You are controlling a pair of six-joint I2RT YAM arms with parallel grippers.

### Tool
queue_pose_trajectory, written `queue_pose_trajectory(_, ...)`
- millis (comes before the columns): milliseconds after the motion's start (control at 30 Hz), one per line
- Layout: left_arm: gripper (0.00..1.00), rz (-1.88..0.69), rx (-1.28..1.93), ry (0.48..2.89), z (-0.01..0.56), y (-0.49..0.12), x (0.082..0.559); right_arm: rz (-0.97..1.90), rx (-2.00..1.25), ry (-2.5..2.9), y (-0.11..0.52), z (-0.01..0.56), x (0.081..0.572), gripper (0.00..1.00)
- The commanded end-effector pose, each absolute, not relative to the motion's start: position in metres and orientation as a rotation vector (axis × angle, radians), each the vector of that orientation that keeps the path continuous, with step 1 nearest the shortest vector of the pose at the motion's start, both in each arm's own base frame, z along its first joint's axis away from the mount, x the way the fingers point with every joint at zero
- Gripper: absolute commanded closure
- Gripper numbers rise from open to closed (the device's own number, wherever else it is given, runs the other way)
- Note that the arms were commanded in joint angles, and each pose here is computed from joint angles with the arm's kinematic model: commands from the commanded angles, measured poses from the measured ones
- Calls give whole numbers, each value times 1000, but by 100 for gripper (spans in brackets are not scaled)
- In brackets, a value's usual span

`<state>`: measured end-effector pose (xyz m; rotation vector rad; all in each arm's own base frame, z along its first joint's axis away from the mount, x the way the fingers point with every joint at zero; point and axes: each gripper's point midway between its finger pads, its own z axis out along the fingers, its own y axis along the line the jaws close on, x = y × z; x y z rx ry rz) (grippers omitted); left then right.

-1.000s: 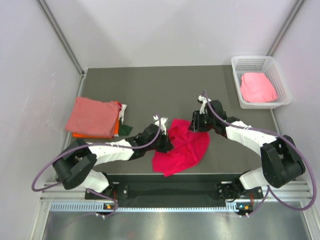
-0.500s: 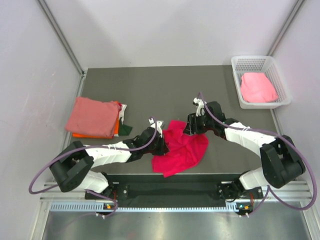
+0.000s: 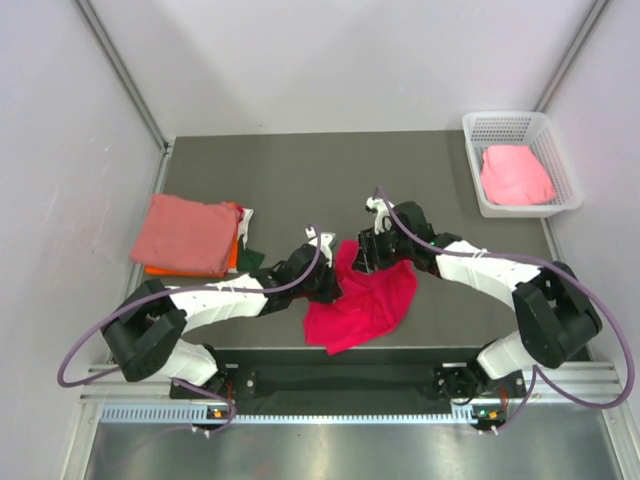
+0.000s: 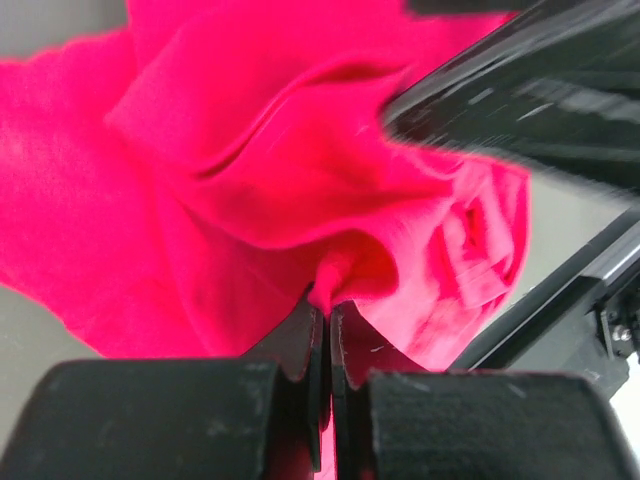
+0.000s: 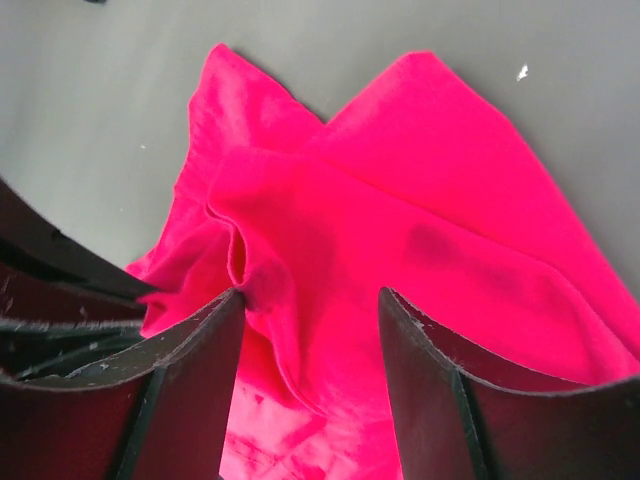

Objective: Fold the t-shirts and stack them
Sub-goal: Flatten the tshirt out

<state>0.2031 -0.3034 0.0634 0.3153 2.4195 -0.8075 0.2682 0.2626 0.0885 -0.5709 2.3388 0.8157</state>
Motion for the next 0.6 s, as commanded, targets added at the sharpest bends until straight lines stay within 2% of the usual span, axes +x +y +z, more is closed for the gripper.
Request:
queue_pose_trajectory(0, 100, -823, 352, 2352, 89, -315, 216, 813, -621, 2262, 279, 110, 281, 44)
queue_pose_trajectory(300, 100, -791, 363, 2359, 90, -315, 219, 789, -730, 2273, 289, 103, 270, 44)
queue_pose_trajectory(500, 100, -786, 355, 2353, 95, -313, 219, 777, -756, 2294, 298, 94, 269, 49)
queue_pose_trajectory(567, 100, -789, 354, 2349, 97, -313, 219, 774, -750, 2300, 300, 92, 271, 54)
